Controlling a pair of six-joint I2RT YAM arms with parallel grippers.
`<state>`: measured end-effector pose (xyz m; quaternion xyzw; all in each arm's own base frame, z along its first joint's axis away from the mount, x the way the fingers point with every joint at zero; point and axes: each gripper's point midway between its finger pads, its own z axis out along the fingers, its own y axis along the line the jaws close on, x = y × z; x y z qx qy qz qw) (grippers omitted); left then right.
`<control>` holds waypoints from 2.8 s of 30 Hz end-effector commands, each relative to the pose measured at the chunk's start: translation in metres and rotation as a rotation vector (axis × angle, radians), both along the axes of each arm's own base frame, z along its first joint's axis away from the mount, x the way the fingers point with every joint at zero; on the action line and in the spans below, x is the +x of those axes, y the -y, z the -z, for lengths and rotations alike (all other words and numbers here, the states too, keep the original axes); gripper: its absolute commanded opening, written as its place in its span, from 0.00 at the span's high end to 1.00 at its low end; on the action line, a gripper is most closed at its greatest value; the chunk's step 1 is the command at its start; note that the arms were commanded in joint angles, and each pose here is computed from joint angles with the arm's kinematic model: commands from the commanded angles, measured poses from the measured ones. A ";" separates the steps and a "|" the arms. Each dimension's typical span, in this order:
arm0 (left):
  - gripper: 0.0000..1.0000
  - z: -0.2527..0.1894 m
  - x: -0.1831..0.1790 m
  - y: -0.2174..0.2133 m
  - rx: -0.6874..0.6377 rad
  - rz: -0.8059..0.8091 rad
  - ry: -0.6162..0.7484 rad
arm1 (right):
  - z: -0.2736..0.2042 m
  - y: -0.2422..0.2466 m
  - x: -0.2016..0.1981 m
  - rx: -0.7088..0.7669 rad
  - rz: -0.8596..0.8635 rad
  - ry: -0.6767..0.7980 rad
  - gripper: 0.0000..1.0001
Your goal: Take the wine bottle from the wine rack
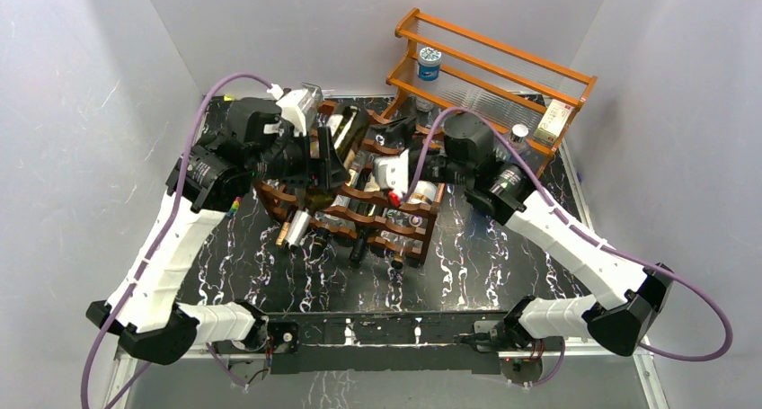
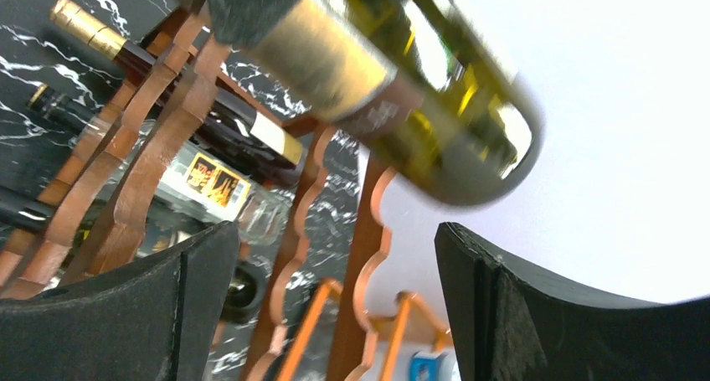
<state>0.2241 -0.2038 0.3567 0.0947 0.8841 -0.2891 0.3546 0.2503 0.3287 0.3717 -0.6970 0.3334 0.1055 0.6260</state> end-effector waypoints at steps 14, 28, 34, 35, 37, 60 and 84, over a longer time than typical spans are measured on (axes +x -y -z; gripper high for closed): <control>1.00 -0.012 -0.040 0.029 -0.191 0.188 -0.093 | -0.010 -0.056 -0.021 -0.114 -0.237 0.456 0.02; 0.84 -0.003 -0.033 0.035 -0.185 0.192 -0.118 | 0.011 -0.065 -0.026 -0.108 -0.235 0.523 0.31; 0.63 -0.007 -0.026 0.033 -0.178 0.162 -0.091 | 0.001 -0.058 -0.023 -0.007 -0.163 0.537 0.53; 0.57 -0.010 -0.025 0.032 -0.181 0.157 -0.078 | -0.002 -0.056 -0.022 0.010 -0.153 0.530 0.56; 0.44 -0.017 -0.023 0.031 -0.189 0.148 -0.046 | -0.005 -0.054 -0.017 0.034 -0.128 0.512 0.61; 0.02 -0.148 -0.007 -0.061 -0.310 -0.260 0.615 | -0.050 -0.004 0.042 0.552 0.331 -0.018 0.96; 0.60 -0.123 0.072 0.003 -0.413 -0.282 0.482 | -0.064 -0.006 0.041 0.702 0.333 -0.177 0.95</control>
